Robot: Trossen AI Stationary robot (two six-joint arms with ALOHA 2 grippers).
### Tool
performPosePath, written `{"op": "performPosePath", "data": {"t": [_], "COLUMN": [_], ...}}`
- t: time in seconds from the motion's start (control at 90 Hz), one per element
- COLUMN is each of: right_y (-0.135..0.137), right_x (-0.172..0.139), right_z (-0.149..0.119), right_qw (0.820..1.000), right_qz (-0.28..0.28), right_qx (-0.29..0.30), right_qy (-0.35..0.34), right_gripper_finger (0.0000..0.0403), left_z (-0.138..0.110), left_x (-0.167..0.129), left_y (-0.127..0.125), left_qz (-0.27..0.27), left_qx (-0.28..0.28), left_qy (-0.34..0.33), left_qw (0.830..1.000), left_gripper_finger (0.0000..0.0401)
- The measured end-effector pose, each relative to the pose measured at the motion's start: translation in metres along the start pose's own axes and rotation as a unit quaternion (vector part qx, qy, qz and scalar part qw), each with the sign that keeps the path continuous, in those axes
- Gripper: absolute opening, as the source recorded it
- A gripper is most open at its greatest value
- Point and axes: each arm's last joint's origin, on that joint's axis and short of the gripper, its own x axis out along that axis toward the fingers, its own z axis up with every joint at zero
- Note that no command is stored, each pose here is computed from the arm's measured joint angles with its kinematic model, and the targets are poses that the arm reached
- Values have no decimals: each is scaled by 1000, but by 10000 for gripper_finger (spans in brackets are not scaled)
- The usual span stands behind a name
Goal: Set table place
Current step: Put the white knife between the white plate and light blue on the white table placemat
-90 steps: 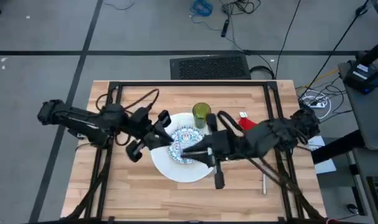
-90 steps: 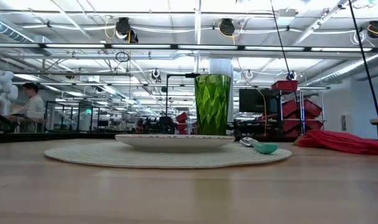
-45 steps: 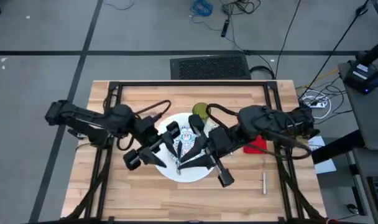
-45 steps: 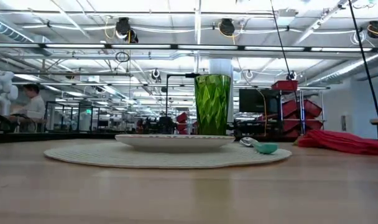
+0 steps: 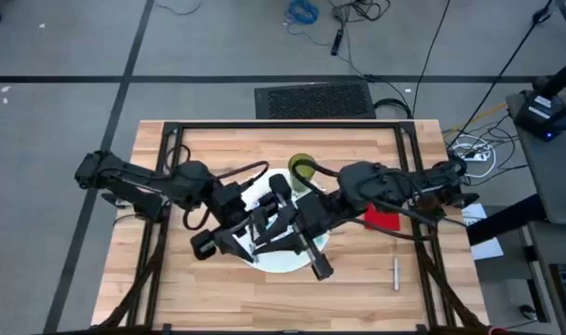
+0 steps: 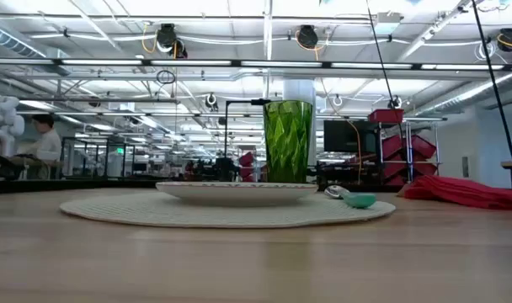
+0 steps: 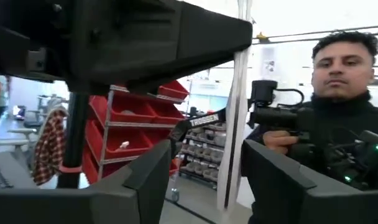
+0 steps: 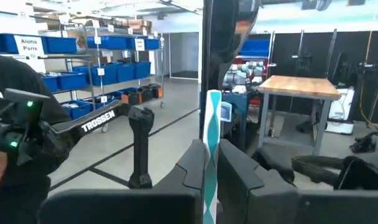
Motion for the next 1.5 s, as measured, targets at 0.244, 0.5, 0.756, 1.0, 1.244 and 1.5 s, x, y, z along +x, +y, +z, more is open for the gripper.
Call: {"op": "performPosePath", "data": {"t": [0.244,0.5,0.756,1.0,1.244,1.5], "right_y": [-2,-4,-4,-4,-3,16], "right_x": [2,2,2,1,-13,-41], "right_z": [-2,-2,-5,-5,5,21], "right_qw": [1000,1000,1000,1000,997,994], "right_qz": [3,0,-22,-24,-34,-65], "right_qx": [10,6,-5,9,69,68], "right_qy": [2,3,15,19,24,50], "right_gripper_finger": [7,7,16,39,123,187], "left_z": [-1,-1,-2,-3,-2,-4], "left_x": [1,2,3,3,2,-5], "left_y": [-2,-4,-6,-5,-2,10], "left_qz": [-8,-15,-20,-16,1,87], "left_qx": [-1,1,5,7,7,7], "left_qy": [2,4,7,9,5,15], "left_qw": [1000,1000,1000,1000,1000,996], "left_gripper_finger": [174,108,15,13,13,13]}}
